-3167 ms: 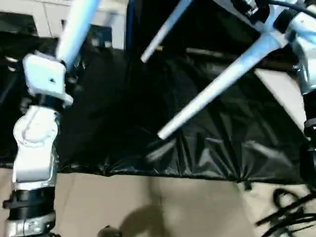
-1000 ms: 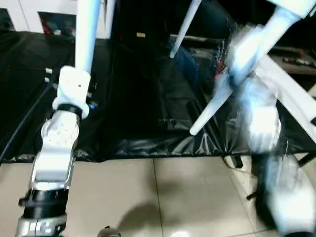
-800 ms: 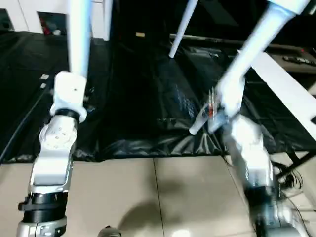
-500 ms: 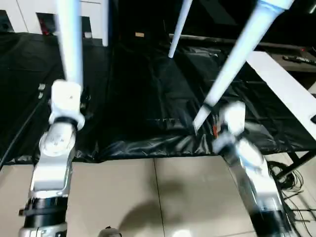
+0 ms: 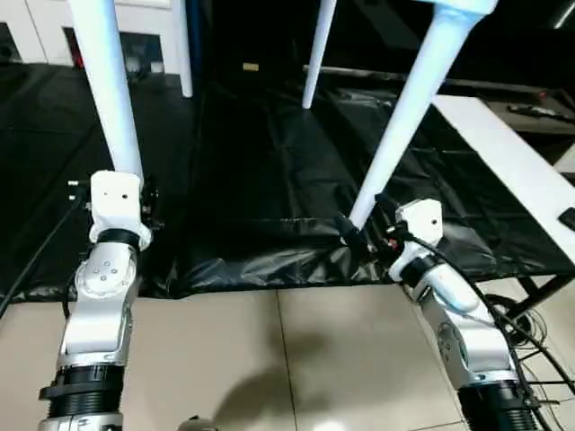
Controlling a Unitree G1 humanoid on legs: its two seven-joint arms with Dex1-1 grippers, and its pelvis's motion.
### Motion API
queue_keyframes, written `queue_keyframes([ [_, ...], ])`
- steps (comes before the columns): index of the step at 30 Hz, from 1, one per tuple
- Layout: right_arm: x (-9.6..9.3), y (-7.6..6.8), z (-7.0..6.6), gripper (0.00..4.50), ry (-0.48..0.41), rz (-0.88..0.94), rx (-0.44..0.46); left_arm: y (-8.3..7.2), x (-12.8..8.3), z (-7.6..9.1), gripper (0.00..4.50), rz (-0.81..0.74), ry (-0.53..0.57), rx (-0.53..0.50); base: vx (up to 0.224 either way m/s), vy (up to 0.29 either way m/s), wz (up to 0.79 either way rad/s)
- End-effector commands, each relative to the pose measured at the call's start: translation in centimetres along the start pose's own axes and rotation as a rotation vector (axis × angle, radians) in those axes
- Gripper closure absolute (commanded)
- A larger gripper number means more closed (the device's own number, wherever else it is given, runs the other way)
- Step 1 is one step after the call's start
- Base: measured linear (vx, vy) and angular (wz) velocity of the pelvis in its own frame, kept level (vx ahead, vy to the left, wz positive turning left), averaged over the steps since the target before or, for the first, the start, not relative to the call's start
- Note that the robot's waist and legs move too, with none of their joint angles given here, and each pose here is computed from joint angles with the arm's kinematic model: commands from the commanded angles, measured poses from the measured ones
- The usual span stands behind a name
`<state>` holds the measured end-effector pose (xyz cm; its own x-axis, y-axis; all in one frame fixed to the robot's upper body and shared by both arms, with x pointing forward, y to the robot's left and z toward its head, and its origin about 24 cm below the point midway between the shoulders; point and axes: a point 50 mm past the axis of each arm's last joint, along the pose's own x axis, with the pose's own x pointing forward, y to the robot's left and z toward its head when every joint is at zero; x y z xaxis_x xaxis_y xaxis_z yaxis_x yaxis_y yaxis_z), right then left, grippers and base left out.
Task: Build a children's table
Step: Flip table
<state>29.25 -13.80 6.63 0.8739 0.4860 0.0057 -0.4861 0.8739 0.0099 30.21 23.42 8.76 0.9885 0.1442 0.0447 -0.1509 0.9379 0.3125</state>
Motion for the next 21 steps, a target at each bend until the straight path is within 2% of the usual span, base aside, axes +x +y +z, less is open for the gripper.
queue_keyframes([
  [1, -0.2, 0.3, 0.2, 0.0, 0.0, 0.003, 0.021, -1.0, -1.2, -2.7, 2.05, -0.045, 0.121, 0.039, 0.0, 0.0, 0.0],
  [5, -0.6, 0.7, -0.1, 0.0, 0.0, -0.002, 0.064, -1.1, -2.5, -2.3, 1.85, -0.05, 0.093, -0.003, 0.0, 0.0, 0.0],
  [6, -0.8, 0.8, -0.1, 0.0, -0.002, -0.003, 0.072, -1.3, -2.9, -2.0, 1.61, -0.06, 0.075, -0.025, 0.0, 0.0, 0.0],
  [9, -1.2, 1.2, -0.3, 0.0, -0.003, 0.001, 0.091, -1.6, -3.8, -1.4, 1.4, -0.087, 0.027, -0.066, 0.017, 0.002, 0.0],
  [11, -2.2, 1.7, -0.8, 0.0, 0.011, -0.008, 0.117, -2.1, -5.9, -0.2, 1.4, -0.118, -0.056, -0.153, 0.0, 0.0, 0.0],
  [15, -3.2, 1.7, -1.1, 0.0, 0.028, -0.039, 0.115, -2.0, -7.2, 0.3, 1.4, -0.076, -0.054, -0.194, 0.0, 0.0, 0.0],
  [16, -3.7, 1.7, -1.4, 0.0, 0.047, -0.055, 0.112, -2.0, -7.7, 0.3, 1.4, -0.046, -0.024, -0.218, 0.0, 0.0, 0.0],
  [19, -5.4, 1.5, -2.7, 0.0, 0.143, -0.109, 0.112, -2.2, -8.7, -0.2, 1.4, -0.005, 0.041, -0.21, 0.0, 0.0, 0.0],
  [21, -6.0, 1.6, -3.3, 0.0, 0.166, -0.112, 0.121, -2.3, -9.1, -0.5, 1.4, -0.001, 0.046, -0.169, 0.0, 0.0, 0.0],
])
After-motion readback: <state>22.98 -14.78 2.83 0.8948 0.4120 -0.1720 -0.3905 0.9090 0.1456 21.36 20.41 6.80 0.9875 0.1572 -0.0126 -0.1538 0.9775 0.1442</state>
